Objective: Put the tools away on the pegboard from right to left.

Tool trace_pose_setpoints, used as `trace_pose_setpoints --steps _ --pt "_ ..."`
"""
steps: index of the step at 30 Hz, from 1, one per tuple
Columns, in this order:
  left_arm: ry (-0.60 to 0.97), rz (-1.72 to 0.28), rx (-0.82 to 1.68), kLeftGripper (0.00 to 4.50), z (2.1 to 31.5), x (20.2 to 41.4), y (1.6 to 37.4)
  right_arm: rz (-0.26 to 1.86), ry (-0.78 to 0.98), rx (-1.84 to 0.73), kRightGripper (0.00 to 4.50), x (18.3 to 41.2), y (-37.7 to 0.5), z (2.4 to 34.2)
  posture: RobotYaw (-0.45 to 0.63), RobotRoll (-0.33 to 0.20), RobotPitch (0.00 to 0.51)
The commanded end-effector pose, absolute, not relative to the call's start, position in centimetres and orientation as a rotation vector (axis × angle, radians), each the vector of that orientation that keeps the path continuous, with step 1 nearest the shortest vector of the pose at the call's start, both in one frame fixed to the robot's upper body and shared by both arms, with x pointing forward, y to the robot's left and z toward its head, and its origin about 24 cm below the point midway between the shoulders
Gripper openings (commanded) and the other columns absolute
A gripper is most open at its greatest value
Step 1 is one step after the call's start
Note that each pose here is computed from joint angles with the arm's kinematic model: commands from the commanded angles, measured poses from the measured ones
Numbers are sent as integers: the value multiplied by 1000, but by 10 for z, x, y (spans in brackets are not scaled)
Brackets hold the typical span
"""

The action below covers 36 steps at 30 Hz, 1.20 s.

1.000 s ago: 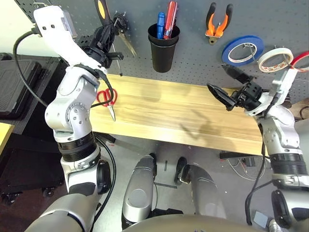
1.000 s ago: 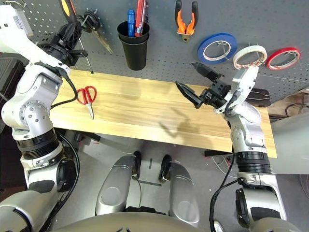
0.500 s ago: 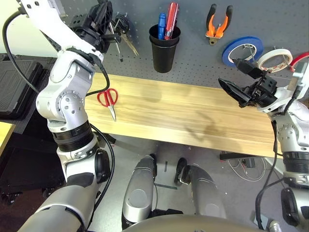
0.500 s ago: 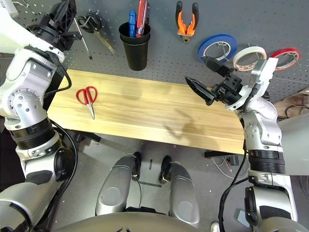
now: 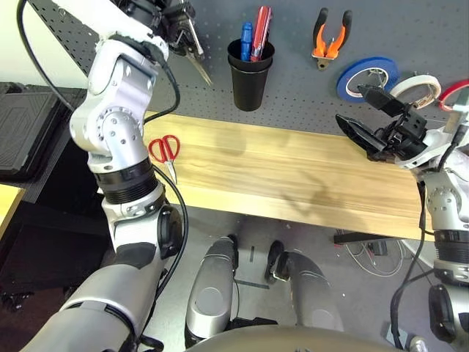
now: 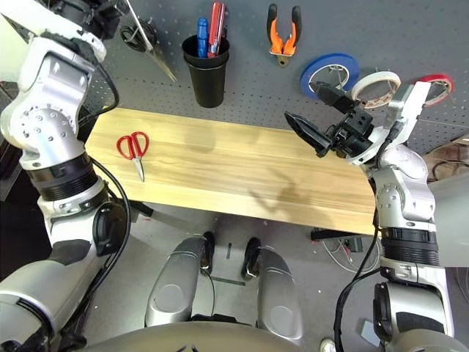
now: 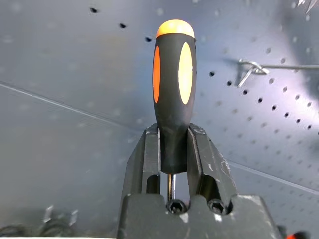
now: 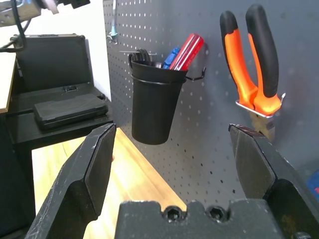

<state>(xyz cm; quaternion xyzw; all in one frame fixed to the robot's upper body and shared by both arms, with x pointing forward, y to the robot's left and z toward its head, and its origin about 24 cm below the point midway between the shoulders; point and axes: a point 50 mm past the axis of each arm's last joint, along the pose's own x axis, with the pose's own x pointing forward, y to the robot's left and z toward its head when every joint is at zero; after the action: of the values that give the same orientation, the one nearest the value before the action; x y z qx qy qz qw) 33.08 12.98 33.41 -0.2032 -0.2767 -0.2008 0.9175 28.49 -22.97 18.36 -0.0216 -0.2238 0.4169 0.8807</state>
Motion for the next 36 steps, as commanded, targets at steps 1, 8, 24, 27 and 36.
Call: trace_pose_setpoints --steps 1,8,24,27,36 --pt "-593 -460 -427 564 339 336 111 862 -478 -55 4500 282 -230 187 177 0 176" --pt "-578 -473 -410 564 331 350 96 855 -481 -52 4500 281 -227 186 161 0 175" --pt "-527 -427 -297 564 295 368 93 844 -473 -51 4500 281 -226 182 148 0 179" --pt "-506 -433 -265 564 287 368 91 845 -471 -50 4500 281 -226 181 149 0 180" --pt "-531 -444 -257 3957 289 359 94 860 -466 -41 4500 282 -223 179 164 0 185"
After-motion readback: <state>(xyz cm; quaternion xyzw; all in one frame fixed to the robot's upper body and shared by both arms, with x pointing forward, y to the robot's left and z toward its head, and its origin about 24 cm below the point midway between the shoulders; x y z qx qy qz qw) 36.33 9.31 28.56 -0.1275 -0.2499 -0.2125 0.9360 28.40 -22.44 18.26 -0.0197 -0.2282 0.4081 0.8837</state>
